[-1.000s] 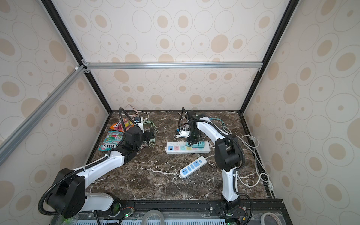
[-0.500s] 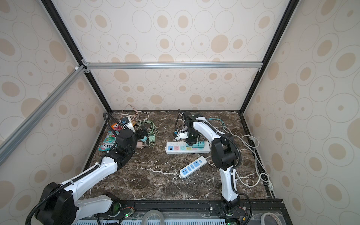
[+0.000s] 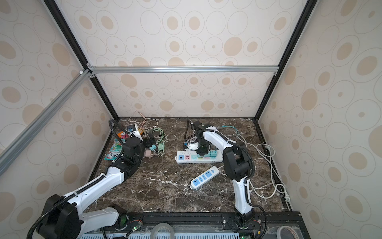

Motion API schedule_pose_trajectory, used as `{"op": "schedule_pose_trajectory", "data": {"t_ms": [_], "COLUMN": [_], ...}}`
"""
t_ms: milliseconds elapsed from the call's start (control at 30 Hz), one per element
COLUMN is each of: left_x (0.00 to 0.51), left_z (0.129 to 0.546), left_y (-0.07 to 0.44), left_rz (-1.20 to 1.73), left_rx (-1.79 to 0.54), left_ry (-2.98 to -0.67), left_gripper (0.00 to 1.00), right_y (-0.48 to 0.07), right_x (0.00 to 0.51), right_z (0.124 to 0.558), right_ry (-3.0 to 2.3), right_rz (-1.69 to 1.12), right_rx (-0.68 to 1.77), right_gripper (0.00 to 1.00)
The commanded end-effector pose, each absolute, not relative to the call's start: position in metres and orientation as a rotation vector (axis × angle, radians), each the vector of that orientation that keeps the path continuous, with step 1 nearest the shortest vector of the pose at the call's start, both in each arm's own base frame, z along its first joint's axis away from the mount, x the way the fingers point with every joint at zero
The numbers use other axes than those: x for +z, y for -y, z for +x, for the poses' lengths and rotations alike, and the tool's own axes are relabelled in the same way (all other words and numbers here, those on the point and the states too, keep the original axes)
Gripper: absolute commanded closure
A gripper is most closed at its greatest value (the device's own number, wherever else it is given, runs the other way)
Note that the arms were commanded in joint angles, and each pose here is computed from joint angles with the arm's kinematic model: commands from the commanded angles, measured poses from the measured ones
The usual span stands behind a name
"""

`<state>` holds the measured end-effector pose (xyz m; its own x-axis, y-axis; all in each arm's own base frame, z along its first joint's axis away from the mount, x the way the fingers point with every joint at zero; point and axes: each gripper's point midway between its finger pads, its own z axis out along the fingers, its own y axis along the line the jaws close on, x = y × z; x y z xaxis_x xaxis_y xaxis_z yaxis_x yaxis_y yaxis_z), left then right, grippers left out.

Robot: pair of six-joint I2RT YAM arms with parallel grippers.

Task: Insert the plug
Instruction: 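Press teal charger into yellow socket with right gripper while left moves over chargers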

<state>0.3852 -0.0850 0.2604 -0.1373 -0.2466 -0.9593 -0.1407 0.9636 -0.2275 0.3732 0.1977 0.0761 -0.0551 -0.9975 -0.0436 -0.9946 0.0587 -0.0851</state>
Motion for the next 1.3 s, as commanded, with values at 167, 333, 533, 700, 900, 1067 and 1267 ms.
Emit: {"op": "schedule_pose_trajectory", "data": {"t_ms": [167,333,533,700,900,1067,1267], "left_x": [0.261,0.26,0.256,0.255,0.252,0.249,0.245], "left_z": [0.384,0.384,0.387,0.388,0.388,0.391,0.393], "left_y": [0.076,0.077,0.082,0.083,0.086,0.092,0.088], "left_rz": [-0.322,-0.314,-0.298,-0.289,-0.266,-0.235,-0.249], "left_rx": [-0.066,-0.066,-0.08,-0.082,-0.088,-0.095,-0.055], "left_ry": [-1.713,-1.717,-1.729,-1.74,-1.751,-1.773,-1.786], "left_gripper": [0.02,0.02,0.01,0.02,0.02,0.02,0.02], "right_y": [-0.19,-0.191,-0.185,-0.177,-0.182,-0.192,-0.21], "right_x": [0.046,0.049,0.034,0.025,0.027,0.048,0.101], "right_z": [0.354,0.352,0.352,0.346,0.348,0.353,0.357], "right_ry": [-2.206,-2.109,-2.149,-2.233,-2.263,-2.284,-2.212], "right_rz": [-2.219,-2.217,-2.229,-2.281,-2.24,-2.16,-2.032], "right_rx": [-0.019,-0.043,-0.072,-0.093,-0.065,-0.024,0.046], "right_gripper": [1.0,1.0,1.0,1.0,0.98,0.77,0.44]}}
